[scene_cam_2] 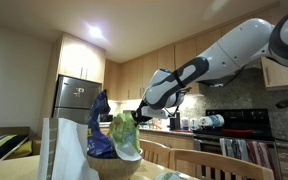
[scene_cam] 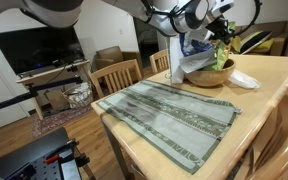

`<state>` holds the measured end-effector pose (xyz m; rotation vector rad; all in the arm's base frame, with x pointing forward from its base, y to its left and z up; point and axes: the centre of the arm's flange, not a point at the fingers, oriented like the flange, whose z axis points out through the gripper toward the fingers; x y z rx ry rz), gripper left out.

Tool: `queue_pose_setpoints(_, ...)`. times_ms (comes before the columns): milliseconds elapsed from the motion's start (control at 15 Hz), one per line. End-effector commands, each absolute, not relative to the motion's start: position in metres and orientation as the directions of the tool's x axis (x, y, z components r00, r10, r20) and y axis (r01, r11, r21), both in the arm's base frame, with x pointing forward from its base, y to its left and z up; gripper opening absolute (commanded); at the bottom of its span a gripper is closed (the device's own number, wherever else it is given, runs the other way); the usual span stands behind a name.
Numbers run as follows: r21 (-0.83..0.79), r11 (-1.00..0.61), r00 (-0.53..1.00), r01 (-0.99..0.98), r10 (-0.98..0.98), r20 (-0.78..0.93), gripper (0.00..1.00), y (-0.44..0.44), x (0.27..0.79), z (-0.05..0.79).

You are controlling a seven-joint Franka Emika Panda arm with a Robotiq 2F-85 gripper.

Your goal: Pick the bag of popcorn and pour its contents on the cloth on the table

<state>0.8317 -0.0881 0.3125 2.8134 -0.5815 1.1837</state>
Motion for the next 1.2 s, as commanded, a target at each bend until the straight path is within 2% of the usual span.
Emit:
queue_pose_setpoints(0, -0.120, -0.925, 0.614, -0.360, -0.332, 0.716, 0.00, -0.079, 0.830, 0.333)
queue_pose_setpoints(600, -0.199, -0.899, 0.487, -0.390, -0.384, 0.784, 0.00, -0.067, 0.810, 0.420)
queue_pose_setpoints(667, -0.165, -0.916, 0.534, -0.366, -0.352, 0.768, 0.01, -0.070, 0.833, 0.391)
queue_pose_setpoints(1133, -0.185, -0.906, 0.504, -0.380, -0.370, 0.780, 0.01, -0.074, 0.829, 0.413)
